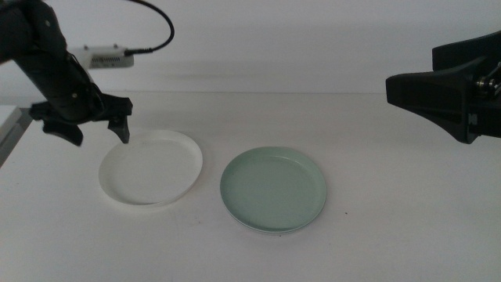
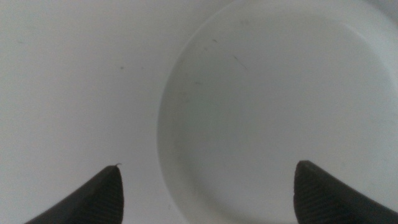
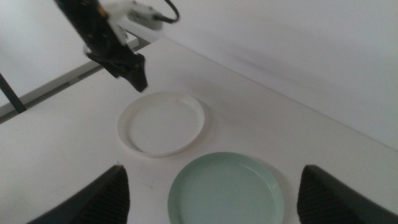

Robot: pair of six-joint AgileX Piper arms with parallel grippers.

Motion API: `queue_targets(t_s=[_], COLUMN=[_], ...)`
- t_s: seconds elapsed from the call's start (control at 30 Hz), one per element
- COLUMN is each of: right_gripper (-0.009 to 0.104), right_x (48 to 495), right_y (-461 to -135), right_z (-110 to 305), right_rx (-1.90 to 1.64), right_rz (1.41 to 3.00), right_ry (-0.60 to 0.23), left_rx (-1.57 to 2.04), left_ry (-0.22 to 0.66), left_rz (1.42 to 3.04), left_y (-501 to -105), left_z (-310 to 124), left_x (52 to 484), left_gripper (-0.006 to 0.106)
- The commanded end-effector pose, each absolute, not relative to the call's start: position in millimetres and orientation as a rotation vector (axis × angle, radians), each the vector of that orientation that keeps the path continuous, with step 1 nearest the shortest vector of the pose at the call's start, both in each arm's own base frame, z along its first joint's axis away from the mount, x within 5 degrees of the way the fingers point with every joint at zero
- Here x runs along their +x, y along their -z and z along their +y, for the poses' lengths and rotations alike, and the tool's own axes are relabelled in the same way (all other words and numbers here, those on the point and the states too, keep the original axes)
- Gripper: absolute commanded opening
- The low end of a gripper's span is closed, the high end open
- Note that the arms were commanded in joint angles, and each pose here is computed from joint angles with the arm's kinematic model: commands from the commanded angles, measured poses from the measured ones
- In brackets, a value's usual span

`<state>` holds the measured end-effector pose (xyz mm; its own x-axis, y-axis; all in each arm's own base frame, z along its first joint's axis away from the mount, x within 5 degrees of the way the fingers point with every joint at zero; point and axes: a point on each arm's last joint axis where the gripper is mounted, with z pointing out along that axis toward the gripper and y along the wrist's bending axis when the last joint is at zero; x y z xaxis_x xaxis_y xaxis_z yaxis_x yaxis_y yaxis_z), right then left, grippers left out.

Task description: Stack the three bowls on top of each other.

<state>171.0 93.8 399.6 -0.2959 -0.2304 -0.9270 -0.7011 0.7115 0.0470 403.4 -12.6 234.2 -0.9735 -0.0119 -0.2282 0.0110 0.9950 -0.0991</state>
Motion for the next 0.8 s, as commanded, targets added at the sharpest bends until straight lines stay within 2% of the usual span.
queue_targets(t_s=[0.0, 0.13, 0.27, 0.4, 0.6, 0.77], right_gripper=[0.091, 0.091, 0.091, 0.091, 0.091, 0.091], right_x=[171.7, 171.7, 171.7, 171.7, 171.7, 171.7], right_y=[-400.2, -400.2, -400.3, -400.3, -400.3, -400.3], right_z=[92.7, 92.7, 92.7, 92.7, 92.7, 92.7], right_rx=[-0.717, -0.717, -0.717, -0.717, -0.717, -0.717], right_rz=[1.851, 1.851, 1.851, 1.851, 1.851, 1.851], right_ry=[-0.547, -0.547, -0.548, -0.548, -0.548, -0.548], left_rx=[-0.025, -0.056, -0.08, -0.091, -0.1, -0.098], left_ry=[0.218, 0.332, 0.318, 0.318, 0.323, 0.319], left_rz=[2.955, 2.989, 3.013, 3.033, 3.045, 3.048], left_y=[-218.4, -195.8, -177.8, -164.3, -153.5, -152.4], left_z=[-9.2, -1.8, 5.9, 7.3, 7.3, 7.5], left_x=[416.8, 429.5, 433.7, 436.1, 438.1, 438.1], left_gripper=[0.094, 0.094, 0.089, 0.078, 0.052, 0.02])
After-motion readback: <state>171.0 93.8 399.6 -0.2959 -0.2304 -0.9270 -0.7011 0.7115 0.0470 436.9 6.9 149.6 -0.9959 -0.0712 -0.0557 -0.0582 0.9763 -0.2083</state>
